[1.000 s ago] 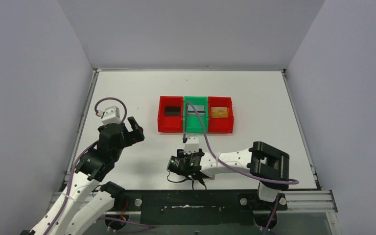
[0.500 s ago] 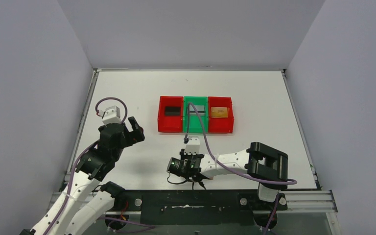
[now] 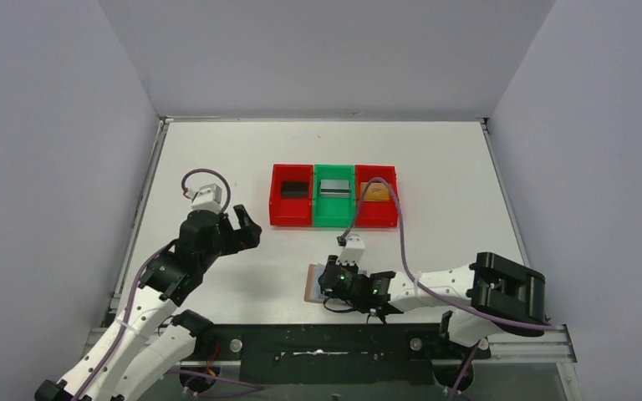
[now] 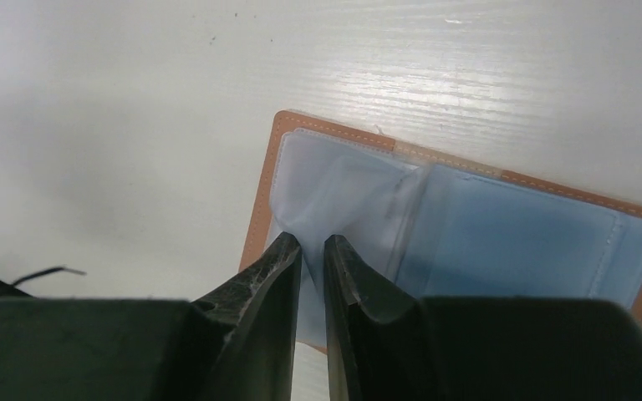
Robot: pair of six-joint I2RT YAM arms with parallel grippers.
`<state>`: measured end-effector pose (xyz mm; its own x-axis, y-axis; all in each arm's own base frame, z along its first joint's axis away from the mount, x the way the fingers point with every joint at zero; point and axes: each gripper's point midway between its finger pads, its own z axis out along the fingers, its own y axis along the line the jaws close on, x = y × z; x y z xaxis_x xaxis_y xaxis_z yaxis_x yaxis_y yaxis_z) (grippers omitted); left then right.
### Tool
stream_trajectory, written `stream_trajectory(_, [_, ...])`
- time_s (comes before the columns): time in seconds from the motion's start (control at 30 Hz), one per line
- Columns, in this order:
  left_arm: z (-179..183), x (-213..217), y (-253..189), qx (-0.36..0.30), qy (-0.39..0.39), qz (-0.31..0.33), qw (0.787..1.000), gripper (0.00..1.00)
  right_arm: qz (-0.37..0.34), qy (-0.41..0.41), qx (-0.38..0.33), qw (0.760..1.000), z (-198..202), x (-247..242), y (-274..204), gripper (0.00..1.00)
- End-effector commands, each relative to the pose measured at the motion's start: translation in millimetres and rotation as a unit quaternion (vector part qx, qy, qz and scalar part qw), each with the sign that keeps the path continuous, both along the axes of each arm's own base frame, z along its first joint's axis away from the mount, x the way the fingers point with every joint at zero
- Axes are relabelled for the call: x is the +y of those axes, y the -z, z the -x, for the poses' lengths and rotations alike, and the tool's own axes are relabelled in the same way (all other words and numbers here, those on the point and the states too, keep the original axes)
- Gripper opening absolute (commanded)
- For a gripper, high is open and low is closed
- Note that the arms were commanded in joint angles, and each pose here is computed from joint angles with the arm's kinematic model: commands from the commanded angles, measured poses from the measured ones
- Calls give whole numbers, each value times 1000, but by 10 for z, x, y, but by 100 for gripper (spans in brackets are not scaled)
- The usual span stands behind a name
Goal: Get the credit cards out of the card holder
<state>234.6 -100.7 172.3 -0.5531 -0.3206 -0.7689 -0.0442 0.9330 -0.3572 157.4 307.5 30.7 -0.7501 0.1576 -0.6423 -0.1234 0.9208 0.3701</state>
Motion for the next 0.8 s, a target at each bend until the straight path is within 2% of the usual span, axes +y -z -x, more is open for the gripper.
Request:
stream_trajectory(0.0, [77, -561, -55, -8, 108, 114, 988, 88, -172, -36, -31, 984, -108, 319, -472, 17])
stream_trajectory(0.1, [138, -827, -55, -8, 156, 174, 972, 84, -222, -35, -32, 974, -118, 246, -508, 16])
stream_trajectory(0.2, [221, -1023, 35, 11, 192, 196, 962, 80, -262, -39, -40, 963, -101, 170, -547, 17])
stream_trajectory(0.5, [502, -1769, 275, 44, 270, 180, 945, 77, -298, -32, -49, 953, -72, 3, -530, 18])
stream_trajectory(0.77, [743, -2062, 591, 87, 299, 192, 931, 63, -302, -16, -43, 952, -81, -73, -485, 20])
